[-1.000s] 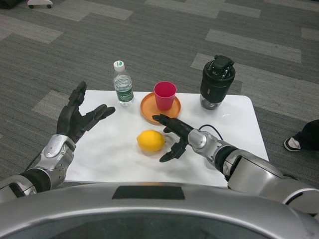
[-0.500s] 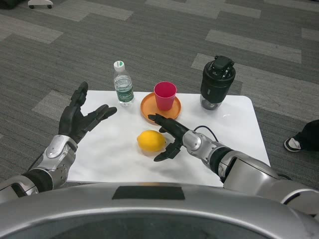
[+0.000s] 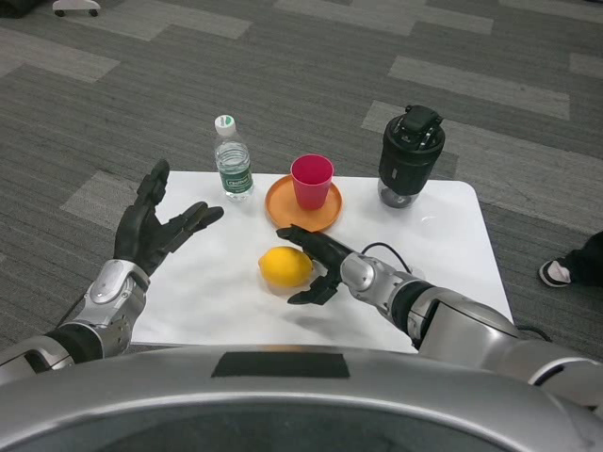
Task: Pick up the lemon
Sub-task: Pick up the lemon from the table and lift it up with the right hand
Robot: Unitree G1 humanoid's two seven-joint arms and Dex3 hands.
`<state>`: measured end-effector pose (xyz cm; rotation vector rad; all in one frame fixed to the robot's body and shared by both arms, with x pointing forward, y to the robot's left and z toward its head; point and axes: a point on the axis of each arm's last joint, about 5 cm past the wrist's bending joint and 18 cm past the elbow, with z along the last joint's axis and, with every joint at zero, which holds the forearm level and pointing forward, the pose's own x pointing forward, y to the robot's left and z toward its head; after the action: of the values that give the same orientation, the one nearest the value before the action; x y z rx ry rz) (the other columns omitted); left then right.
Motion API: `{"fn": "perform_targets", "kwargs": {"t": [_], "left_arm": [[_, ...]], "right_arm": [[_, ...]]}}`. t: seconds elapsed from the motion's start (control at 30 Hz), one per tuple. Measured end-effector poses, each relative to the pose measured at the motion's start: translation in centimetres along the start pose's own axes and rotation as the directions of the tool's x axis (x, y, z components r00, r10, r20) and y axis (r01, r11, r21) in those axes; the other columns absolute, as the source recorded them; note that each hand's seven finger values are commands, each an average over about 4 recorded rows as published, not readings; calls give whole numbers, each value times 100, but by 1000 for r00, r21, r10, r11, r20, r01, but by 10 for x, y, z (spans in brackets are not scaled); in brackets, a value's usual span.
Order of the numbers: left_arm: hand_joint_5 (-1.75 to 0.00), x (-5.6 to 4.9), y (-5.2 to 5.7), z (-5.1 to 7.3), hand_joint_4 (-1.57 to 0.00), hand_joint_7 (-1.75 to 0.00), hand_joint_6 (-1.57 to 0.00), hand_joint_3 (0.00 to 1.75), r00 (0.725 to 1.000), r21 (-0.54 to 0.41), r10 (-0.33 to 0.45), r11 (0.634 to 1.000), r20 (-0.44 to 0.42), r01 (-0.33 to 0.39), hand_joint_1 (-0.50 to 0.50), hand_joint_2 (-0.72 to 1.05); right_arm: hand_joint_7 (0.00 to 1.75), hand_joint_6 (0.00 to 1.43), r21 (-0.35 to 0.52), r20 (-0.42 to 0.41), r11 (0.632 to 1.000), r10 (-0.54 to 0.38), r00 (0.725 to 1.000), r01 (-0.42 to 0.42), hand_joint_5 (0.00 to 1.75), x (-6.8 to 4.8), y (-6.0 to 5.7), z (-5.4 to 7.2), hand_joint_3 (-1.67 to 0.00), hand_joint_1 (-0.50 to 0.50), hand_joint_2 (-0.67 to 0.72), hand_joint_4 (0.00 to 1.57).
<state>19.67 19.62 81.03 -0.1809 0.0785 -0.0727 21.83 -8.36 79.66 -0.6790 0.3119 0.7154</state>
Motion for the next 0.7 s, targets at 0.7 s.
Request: {"fn": "perform_targets", "kwargs": {"t": [0.7], "left_arm": [[0,-2,-2,-1,0,0,0,9,1000,-16,1,1000,1,-1,50,105]], "right_arm": [[105,0,-55,-26,998,-44,999,43,165,0,3,-2,-95,-29,-59,1]]}}
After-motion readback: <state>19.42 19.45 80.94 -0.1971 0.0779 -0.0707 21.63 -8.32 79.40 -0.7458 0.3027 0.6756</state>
